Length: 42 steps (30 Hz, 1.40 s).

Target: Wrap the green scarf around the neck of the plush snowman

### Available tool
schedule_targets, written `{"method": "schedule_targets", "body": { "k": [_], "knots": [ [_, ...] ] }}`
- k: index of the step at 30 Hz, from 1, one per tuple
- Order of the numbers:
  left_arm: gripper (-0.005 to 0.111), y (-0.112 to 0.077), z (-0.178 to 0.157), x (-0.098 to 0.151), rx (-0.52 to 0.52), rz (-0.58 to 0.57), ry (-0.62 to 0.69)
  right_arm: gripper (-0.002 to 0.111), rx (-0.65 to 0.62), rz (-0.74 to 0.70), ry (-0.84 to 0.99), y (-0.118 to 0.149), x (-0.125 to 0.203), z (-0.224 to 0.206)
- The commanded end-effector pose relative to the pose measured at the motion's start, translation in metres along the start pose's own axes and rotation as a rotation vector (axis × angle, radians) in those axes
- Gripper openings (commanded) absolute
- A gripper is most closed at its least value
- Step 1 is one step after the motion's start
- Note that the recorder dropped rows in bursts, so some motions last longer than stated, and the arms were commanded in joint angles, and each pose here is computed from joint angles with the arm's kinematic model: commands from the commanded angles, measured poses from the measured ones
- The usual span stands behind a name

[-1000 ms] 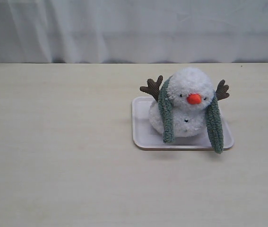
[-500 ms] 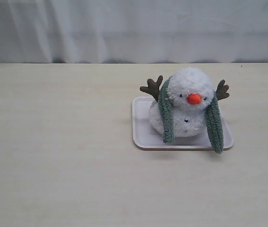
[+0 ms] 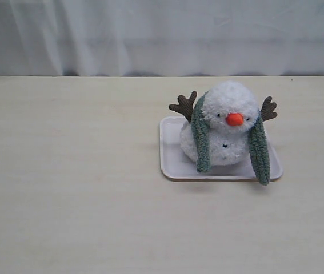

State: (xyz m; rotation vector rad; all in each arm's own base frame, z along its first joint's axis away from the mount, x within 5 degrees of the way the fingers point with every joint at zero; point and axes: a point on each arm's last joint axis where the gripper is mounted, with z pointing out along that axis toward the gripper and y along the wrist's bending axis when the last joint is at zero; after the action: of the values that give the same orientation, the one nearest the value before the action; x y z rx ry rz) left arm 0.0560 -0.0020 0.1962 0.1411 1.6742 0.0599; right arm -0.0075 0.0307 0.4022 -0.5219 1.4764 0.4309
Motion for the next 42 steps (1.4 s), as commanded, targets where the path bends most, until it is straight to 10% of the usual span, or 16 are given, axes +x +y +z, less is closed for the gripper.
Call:
{"method": "schedule_targets", "body": {
  "k": [1,19,42],
  "knots": [
    [0.0,0.0,0.0,-0.001,0.007,-0.003,-0.018,0.004,-0.001,0.006,0.006,0.0,0.002,0.0],
    [0.0,0.0,0.0,-0.001,0.005,0.004,-0.016,0.004,0.019,-0.006,-0.07,-0.003,-0.004,-0.003],
    [0.0,0.0,0.0,-0.001,0.005,0.004,-0.016,0.004,0.407,-0.14,-0.149,-0.02,0.065,-0.007]
  ]
}}
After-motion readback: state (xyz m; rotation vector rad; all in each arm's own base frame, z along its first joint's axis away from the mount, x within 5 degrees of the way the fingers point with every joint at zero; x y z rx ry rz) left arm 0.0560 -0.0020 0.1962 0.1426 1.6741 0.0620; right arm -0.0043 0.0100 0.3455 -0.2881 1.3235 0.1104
